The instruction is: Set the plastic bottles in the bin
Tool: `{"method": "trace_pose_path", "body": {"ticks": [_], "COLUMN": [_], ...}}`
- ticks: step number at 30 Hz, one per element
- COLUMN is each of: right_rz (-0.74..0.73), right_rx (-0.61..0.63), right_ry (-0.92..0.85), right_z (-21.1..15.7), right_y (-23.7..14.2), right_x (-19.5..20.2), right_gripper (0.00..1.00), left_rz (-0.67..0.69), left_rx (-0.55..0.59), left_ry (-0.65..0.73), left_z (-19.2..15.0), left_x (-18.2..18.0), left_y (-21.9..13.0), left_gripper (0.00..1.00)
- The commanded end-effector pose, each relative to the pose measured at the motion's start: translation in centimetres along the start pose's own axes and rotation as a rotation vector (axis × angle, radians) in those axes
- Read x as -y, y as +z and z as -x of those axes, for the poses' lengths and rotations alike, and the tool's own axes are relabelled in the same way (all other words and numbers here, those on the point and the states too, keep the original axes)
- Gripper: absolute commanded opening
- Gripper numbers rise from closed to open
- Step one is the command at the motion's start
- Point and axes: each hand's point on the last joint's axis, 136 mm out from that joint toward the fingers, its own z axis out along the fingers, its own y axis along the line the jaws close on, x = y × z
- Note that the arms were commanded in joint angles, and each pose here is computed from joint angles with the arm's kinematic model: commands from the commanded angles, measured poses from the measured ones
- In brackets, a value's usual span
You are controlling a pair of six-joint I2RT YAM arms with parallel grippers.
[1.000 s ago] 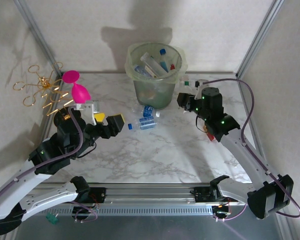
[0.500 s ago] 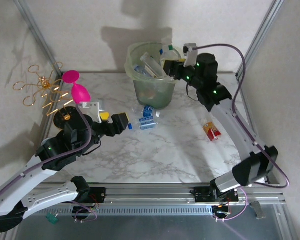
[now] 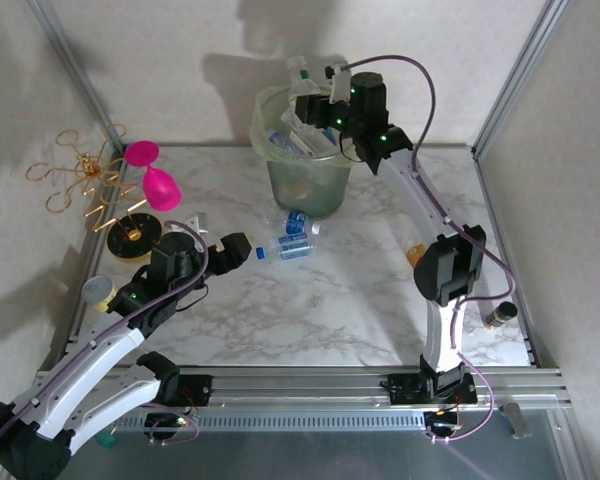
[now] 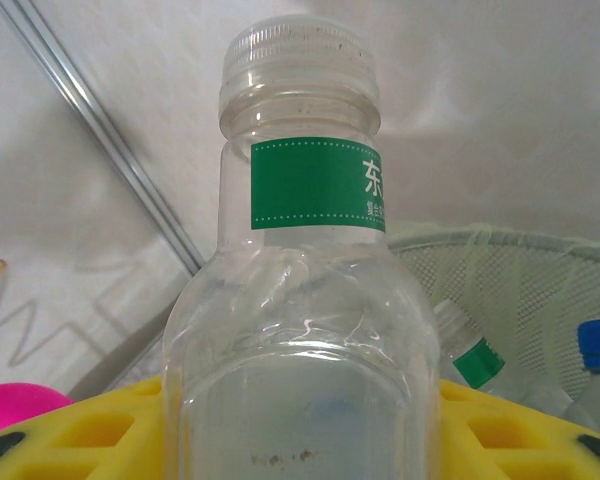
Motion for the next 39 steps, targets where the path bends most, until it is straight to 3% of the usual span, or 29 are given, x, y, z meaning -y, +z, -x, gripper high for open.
{"method": "trace_pose_path", "body": {"ticks": [1,8,18,22,25,29,34,39], "right_rz": [0.051,0.092,-0.016,-0.091,-0.066,-0.004,-0.011,-0.042], "right_rx": [-0.023,-0.153,-0.318,-0.345,-0.324,-0.215,-0.087,0.021], "right_ry": [-0.033,-0.065,-0.041,-0.038,-0.038,-0.057,-0.106,-0.114], "right_z": [-0.1,-5.2,-11.1,-11.9,-10.6,-5.1,1.4,5.3], "right_y": [1.2,3.5,4.1,4.2,3.8,1.7,-2.7,-8.3], "right_x": [-0.7,-1.8,1.0,2.7,1.9,-0.9,-2.9,-4.2], "right_gripper": [0.45,0.46,0.51,0.51,0.60,0.68,0.89,0.91], "left_rz": [-0.088,-0.055,-0.033,-0.004,0.015,0.076,0.113,0.160], "left_rx": [0.058,0.058,0.021,0.020,0.028,-0.019,-0.044,-0.033], "left_ry": [0.016,0.076,0.098,0.117,0.141,0.183,0.224,0.319], "left_z": [2.3,3.4,2.9,3.3,3.7,3.2,3.3,2.5], "left_x": [2.4,3.0,2.8,2.6,2.5,1.7,2.2,3.5], "left_y": [-0.8,-0.8,0.1,0.0,-0.2,1.0,2.0,3.1], "left_gripper": [0.92,0.93,0.93,0.93,0.93,0.92,0.91,0.91]}}
